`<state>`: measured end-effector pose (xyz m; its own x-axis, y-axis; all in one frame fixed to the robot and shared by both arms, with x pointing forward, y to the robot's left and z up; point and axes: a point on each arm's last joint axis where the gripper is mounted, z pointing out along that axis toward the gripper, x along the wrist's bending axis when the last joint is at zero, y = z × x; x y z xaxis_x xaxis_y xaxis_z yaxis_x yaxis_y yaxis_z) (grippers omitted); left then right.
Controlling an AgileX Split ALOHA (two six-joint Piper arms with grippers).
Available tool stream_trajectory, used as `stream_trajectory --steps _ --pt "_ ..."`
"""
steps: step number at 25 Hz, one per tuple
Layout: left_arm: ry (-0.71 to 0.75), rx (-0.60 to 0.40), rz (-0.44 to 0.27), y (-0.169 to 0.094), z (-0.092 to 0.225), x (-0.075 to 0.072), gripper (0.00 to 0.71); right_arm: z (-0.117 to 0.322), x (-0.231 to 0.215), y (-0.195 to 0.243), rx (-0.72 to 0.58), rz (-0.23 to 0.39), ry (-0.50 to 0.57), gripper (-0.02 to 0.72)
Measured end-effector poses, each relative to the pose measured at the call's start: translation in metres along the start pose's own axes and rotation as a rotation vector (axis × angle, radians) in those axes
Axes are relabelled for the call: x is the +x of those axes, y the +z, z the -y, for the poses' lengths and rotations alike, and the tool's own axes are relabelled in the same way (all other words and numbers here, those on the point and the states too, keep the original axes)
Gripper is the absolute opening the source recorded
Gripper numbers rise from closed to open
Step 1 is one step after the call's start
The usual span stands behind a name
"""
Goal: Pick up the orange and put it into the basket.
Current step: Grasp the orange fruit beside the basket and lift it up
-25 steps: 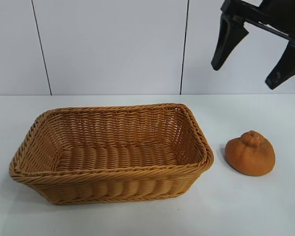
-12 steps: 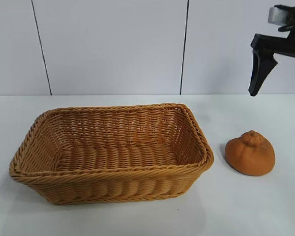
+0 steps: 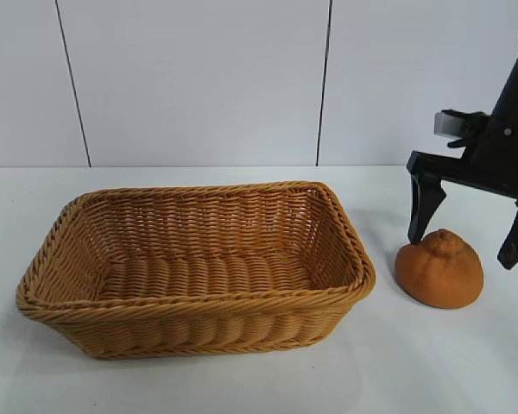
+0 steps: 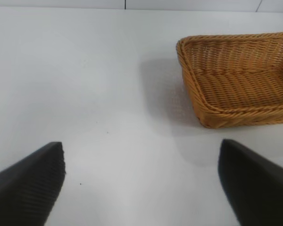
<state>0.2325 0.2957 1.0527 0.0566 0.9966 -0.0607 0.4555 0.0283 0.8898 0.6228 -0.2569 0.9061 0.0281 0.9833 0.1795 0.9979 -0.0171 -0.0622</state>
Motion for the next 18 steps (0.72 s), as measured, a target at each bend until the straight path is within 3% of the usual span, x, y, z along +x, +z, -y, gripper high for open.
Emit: stream_trajectory --steps 10,13,15,18 --pt "0.0 0.0 0.0 0.0 0.0 0.0 0.63 -0.0021 -0.0009 0.0044 -0.008 0.002 -0.001 0.675" --pt "0.0 0.0 0.0 0.0 0.0 0.0 0.63 -0.0018 -0.0008 0.0044 -0.004 0.001 0.0 0.466" --pt "0.0 0.0 0.0 0.0 0.0 0.0 0.63 -0.0013 -0.0007 0.0044 0.002 0.0 0.001 0.263" --pt "0.0 0.0 0.0 0.0 0.0 0.0 0.63 0.0001 -0.0002 0.0038 0.017 -0.005 0.003 0.035"
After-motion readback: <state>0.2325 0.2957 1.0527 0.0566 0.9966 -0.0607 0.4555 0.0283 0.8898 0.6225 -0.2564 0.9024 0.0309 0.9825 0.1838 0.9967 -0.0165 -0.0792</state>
